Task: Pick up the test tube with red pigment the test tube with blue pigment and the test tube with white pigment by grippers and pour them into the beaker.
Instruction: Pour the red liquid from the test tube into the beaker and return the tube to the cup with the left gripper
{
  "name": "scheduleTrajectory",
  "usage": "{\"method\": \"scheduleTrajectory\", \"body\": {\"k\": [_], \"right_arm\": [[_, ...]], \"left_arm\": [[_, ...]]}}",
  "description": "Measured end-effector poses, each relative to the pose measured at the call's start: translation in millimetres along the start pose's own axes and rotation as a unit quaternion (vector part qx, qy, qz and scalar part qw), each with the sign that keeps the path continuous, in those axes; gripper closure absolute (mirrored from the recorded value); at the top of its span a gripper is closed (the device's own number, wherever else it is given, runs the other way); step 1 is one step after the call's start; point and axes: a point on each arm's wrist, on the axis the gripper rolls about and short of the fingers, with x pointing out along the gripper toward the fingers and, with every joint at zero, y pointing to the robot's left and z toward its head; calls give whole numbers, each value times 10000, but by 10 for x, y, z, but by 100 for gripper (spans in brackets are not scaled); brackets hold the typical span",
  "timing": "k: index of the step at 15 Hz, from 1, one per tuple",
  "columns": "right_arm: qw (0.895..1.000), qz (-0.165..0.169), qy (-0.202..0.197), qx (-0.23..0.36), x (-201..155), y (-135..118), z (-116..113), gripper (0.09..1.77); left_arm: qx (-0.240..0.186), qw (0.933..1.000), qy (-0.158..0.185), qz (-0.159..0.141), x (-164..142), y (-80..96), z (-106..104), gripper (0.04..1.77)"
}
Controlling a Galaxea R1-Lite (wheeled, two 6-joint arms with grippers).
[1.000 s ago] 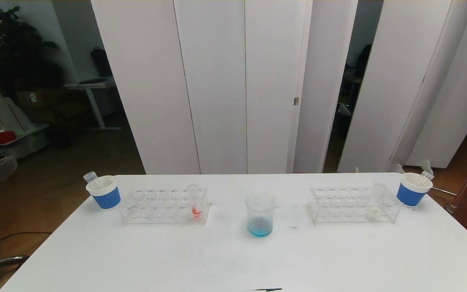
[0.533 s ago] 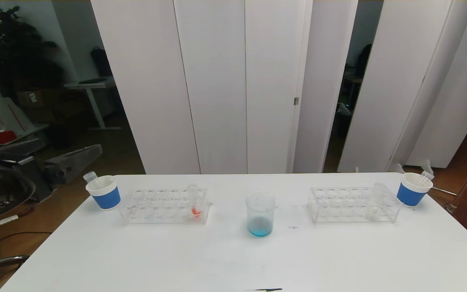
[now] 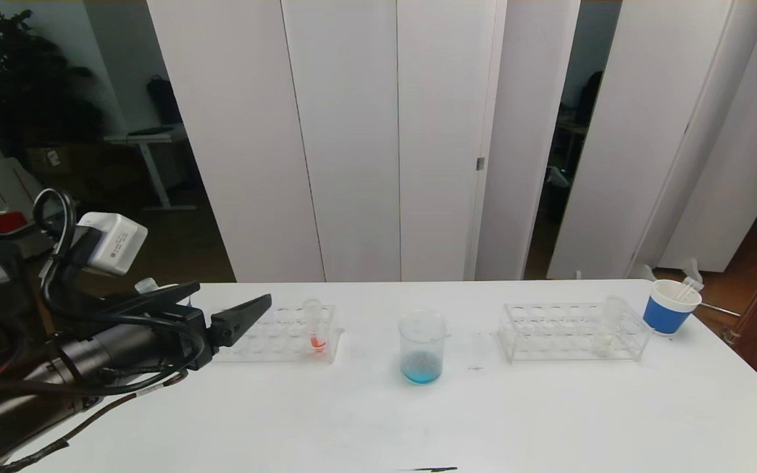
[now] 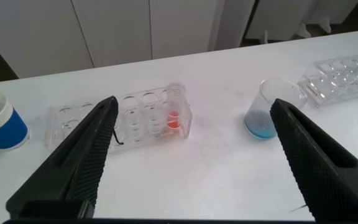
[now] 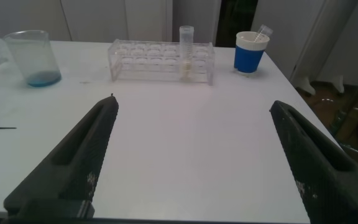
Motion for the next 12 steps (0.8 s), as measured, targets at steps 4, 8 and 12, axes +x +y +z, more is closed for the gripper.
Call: {"method": "scheduleTrajectory", "body": {"k": [4, 8, 12], "right_arm": [[10000, 0, 2, 0, 0, 0, 0, 11], [10000, 0, 0, 0, 0, 0, 0, 11], [10000, 0, 2, 0, 0, 0, 0, 11]], "left_arm": [[-47, 9996, 211, -156, 231, -70, -185, 6], [-54, 9998, 194, 27, 542, -104, -331, 6], [-37, 9989, 50, 462, 844, -177, -514, 6]]}}
